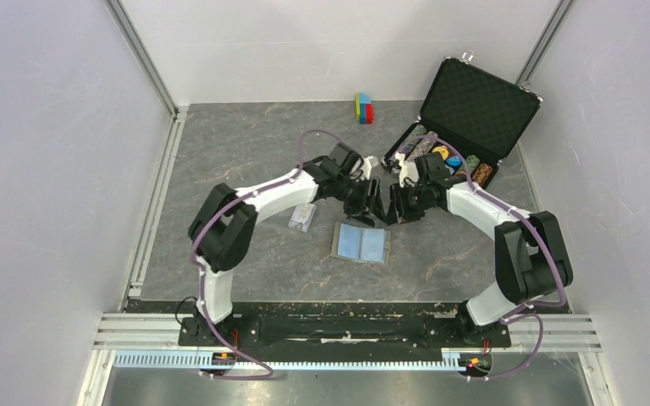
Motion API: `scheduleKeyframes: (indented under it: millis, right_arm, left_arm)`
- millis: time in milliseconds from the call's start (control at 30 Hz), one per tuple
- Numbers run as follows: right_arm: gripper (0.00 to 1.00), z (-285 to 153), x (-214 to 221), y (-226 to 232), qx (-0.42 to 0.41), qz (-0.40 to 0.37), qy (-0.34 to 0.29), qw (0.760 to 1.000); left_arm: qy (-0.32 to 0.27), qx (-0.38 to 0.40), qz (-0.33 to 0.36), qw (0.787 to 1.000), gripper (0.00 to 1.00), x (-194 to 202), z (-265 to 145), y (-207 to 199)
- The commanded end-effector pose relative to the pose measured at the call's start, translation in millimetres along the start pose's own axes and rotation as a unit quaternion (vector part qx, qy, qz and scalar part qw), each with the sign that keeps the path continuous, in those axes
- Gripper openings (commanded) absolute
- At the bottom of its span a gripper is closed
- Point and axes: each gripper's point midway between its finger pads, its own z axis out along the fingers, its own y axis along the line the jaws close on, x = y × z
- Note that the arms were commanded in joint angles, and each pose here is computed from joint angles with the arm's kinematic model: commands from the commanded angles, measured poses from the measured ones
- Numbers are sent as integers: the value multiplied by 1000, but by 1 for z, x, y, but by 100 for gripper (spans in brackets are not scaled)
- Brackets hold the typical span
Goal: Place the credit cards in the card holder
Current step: Pick up the credit card from the storage box.
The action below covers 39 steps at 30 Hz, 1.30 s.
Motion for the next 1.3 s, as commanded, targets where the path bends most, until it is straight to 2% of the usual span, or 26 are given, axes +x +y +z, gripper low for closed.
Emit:
scheduleKeyframes:
  millis: [0, 167, 300, 400, 500, 667, 833, 1000, 1100, 1267]
  right_arm:
    - [31, -3, -29, 24, -28, -24, -25, 999]
    - [39, 5, -40, 45, -48, -33, -25, 998]
    - [45, 13, -55, 65, -68, -42, -25, 996]
    - [50, 20, -67, 83, -90, -42, -29, 995]
    - [53, 29, -75, 100, -113, -36, -29, 993]
    - [55, 49, -73, 122, -146, -26, -11, 989]
    - [55, 68, -70, 139, -180, -5, 3, 984]
    - [55, 84, -73, 147, -206, 18, 8, 978]
    - [52, 91, -78, 152, -223, 28, 7, 974]
    - [36, 100, -86, 158, -234, 43, 6, 971]
  left_arm:
    - [-119, 58, 11, 991, 57, -47, -57, -24]
    - [-184, 43, -29, 982, 60, -62, -109, 18]
    - [-194, -24, -61, 979, 61, -55, -140, 71]
    - [-165, -130, -63, 976, 61, -37, -157, 112]
    - [-125, -231, -57, 963, 61, -21, -170, 145]
    - [-95, -291, -59, 950, 61, -11, -171, 172]
    - [-87, -314, -60, 944, 62, -10, -168, 187]
    - [-59, -302, -55, 950, 59, -8, -149, 199]
    - [-46, -279, -62, 957, 53, -5, -136, 202]
    - [-42, -253, -70, 964, 35, -2, -126, 198]
